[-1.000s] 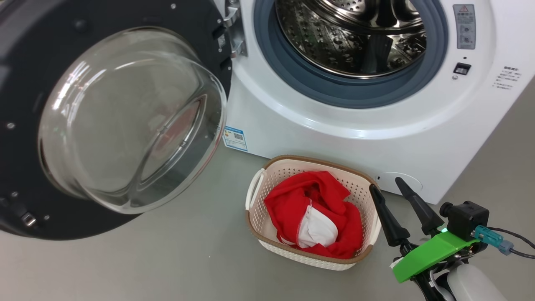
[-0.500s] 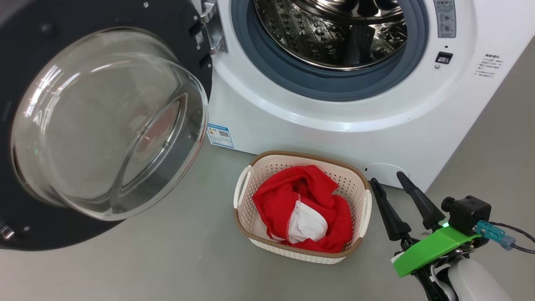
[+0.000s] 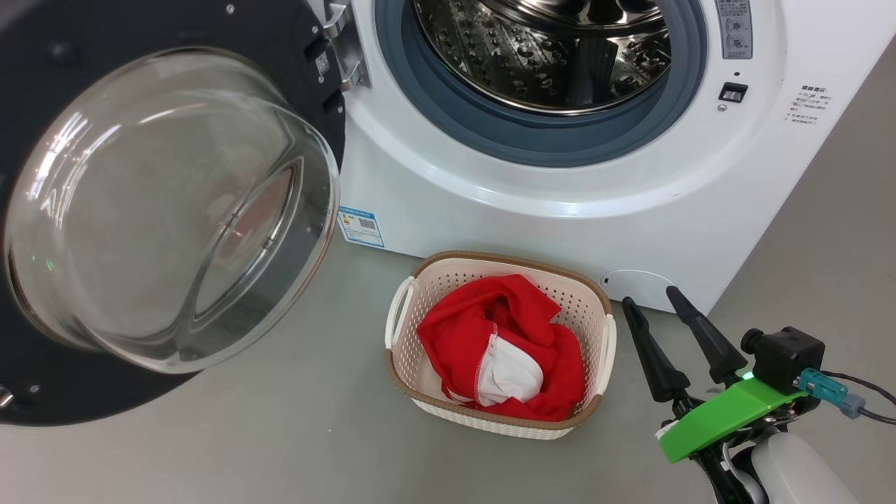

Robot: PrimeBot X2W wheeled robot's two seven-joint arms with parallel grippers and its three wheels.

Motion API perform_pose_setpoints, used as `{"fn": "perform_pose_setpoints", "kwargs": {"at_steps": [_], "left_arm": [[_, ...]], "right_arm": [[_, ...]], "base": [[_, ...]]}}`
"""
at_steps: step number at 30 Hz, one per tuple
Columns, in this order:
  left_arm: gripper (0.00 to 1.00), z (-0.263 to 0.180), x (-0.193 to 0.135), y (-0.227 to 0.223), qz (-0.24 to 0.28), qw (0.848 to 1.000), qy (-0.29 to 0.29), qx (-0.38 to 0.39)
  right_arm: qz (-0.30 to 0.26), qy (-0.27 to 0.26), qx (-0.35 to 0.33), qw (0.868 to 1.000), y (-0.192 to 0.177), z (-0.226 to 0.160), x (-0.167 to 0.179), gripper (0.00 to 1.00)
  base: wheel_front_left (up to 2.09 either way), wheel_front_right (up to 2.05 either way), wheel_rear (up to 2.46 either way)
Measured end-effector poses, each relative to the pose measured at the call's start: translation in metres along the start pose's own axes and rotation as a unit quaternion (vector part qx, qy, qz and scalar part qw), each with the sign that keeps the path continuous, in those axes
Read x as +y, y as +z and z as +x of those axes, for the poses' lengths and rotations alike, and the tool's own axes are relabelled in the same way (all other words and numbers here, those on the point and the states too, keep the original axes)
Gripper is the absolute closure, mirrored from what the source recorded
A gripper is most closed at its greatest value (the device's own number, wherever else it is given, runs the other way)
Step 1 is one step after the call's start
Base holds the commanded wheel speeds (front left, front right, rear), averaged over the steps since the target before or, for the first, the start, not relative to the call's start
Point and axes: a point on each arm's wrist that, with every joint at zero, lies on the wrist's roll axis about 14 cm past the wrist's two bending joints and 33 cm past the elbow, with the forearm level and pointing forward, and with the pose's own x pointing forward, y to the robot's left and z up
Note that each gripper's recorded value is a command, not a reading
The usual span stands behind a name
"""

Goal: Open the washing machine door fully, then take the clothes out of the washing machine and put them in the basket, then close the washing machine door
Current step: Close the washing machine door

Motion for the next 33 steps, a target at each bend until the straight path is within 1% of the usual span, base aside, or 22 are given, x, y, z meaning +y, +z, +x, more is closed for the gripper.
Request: {"fn": "perform_pose_setpoints", "kwargs": {"at_steps": [9,14,21,26,30,33], "left_arm": [[1.0,-0.002,-0.012,-0.021,0.023,0.997,-0.021,0.066],[1.0,-0.013,-0.019,-0.037,0.044,0.991,-0.045,0.119],[1.0,-0.033,-0.028,-0.07,0.063,0.975,-0.081,0.194],[1.0,-0.056,-0.034,-0.098,0.074,0.96,-0.108,0.249],[1.0,-0.072,-0.041,-0.117,0.091,0.947,-0.125,0.281],[1.0,-0.082,-0.049,-0.131,0.094,0.939,-0.143,0.299]], "right_arm": [[-0.001,0.001,-0.003,1.0,0.002,0.0,0.001,0.0],[-0.002,0.001,-0.009,1.0,0.007,0.0,0.003,0.0],[-0.004,0.005,-0.018,1.0,0.015,0.0,0.009,0.0],[-0.005,0.005,-0.019,1.0,0.017,-0.005,0.014,0.0],[-0.007,0.007,-0.023,1.0,0.02,-0.008,0.019,0.0],[-0.009,0.009,-0.025,1.0,0.022,-0.009,0.021,0.0]], "base": [[0.0,0.0,0.0],[0.0,0.0,0.0],[0.0,0.0,0.0],[0.0,0.0,0.0],[0.0,0.0,0.0],[0.0,0.0,0.0]]}}
